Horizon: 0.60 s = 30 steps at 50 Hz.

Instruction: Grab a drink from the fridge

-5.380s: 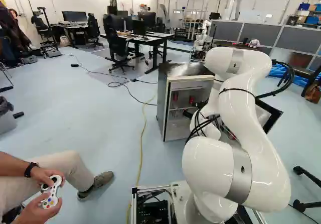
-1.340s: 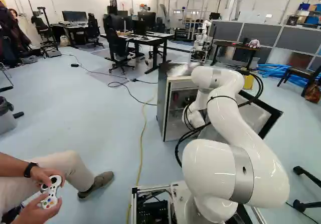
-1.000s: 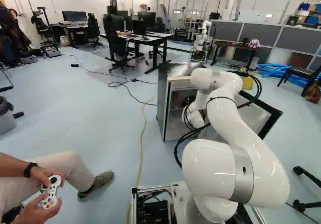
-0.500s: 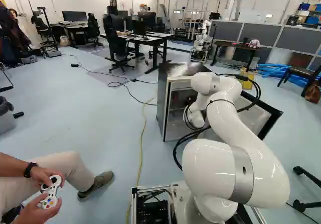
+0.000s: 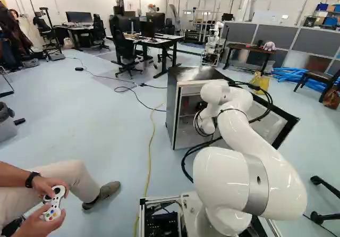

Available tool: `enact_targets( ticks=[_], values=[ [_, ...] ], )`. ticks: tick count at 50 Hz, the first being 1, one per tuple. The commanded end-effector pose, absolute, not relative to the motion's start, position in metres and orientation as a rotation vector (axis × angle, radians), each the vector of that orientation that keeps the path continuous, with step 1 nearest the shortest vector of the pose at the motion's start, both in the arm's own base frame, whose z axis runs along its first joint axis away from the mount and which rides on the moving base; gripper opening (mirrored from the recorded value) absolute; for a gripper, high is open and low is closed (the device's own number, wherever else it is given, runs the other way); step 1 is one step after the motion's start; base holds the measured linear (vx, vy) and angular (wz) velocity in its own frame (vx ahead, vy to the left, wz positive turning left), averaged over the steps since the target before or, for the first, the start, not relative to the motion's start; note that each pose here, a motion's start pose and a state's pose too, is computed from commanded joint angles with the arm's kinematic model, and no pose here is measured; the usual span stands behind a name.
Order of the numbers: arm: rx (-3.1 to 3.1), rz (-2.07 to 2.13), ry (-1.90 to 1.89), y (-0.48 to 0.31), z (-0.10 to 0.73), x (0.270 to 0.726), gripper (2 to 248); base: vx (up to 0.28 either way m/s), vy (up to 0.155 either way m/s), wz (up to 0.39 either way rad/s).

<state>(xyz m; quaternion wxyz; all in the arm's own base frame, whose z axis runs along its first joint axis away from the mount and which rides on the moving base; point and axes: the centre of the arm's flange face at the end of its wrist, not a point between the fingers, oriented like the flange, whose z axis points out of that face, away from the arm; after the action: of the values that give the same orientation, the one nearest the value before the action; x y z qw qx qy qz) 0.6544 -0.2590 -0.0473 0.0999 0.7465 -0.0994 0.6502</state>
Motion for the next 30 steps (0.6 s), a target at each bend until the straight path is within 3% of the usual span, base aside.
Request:
enact_targets(
  ticks=[30],
  values=[
    [2.149,1.967,-0.288,-0.269,-0.059,0.673,178,0.000,0.000,0.000]
  ],
)
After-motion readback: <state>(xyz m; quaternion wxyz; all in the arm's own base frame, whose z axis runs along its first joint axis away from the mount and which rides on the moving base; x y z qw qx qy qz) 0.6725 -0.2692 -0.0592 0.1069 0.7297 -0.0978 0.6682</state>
